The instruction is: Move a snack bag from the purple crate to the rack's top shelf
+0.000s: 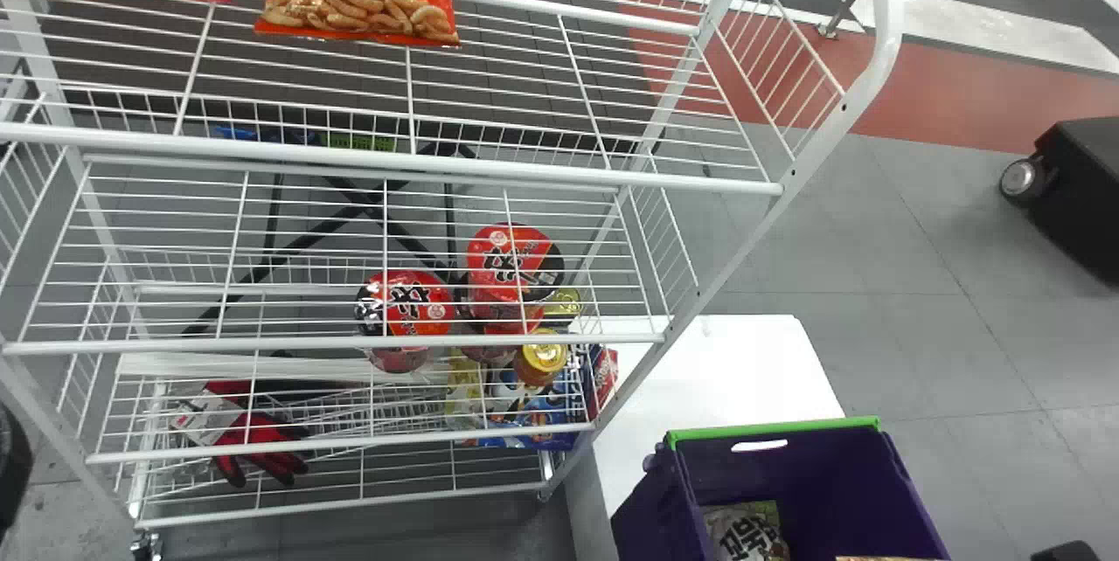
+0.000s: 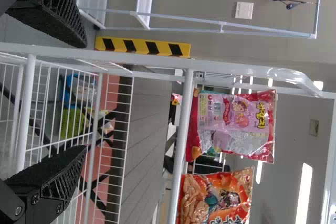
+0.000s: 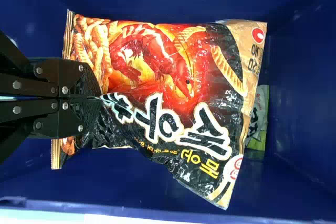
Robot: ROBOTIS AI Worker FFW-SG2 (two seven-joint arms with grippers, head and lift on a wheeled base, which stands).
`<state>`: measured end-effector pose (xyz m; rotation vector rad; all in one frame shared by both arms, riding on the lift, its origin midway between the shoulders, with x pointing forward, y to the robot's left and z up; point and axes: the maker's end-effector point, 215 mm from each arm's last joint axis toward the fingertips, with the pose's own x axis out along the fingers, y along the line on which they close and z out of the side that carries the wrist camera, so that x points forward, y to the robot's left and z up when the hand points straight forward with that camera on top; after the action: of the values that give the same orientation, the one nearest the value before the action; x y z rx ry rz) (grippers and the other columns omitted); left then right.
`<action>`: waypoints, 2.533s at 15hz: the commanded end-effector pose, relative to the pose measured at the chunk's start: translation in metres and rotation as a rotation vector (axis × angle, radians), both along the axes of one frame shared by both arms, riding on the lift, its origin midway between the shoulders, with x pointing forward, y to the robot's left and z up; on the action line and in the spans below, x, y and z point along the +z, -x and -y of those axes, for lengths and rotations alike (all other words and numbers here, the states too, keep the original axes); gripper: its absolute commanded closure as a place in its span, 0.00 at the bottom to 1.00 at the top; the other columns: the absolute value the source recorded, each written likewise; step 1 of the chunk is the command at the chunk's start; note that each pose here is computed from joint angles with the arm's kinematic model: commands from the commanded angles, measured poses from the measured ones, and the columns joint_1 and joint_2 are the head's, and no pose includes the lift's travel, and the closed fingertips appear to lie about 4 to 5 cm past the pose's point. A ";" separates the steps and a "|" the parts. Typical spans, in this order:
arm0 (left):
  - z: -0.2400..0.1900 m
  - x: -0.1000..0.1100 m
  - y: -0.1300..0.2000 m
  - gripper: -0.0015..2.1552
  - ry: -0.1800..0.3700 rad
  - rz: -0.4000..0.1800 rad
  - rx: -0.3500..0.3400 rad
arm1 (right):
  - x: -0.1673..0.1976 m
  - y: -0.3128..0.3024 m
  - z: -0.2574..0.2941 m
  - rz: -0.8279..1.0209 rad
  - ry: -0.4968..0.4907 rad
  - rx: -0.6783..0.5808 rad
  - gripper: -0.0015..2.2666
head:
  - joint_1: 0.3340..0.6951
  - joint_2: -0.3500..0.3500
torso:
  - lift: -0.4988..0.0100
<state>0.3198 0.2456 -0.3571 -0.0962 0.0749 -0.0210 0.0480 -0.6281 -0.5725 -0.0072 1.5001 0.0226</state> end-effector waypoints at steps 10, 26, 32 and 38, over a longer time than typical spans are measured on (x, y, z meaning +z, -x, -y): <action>0.006 -0.002 0.000 0.06 -0.002 -0.006 -0.007 | 0.012 -0.013 0.002 0.034 0.012 0.009 0.67 | 1.00 0.00 | 0.65; 0.015 0.000 0.000 0.06 -0.003 -0.004 -0.016 | 0.033 -0.026 0.015 0.107 0.025 0.016 0.67 | 1.00 0.00 | 0.78; 0.015 0.002 0.001 0.06 -0.005 0.002 -0.017 | 0.041 -0.028 0.021 0.136 0.029 0.000 0.67 | 1.00 0.00 | 0.83; 0.015 0.002 0.002 0.06 -0.006 0.001 -0.018 | 0.050 -0.034 0.024 0.161 0.036 -0.013 0.67 | 1.00 0.00 | 0.87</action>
<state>0.3180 0.2302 -0.3550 -0.0888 0.0752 -0.0400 0.0821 -0.6526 -0.5232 -0.0305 1.3386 -0.0124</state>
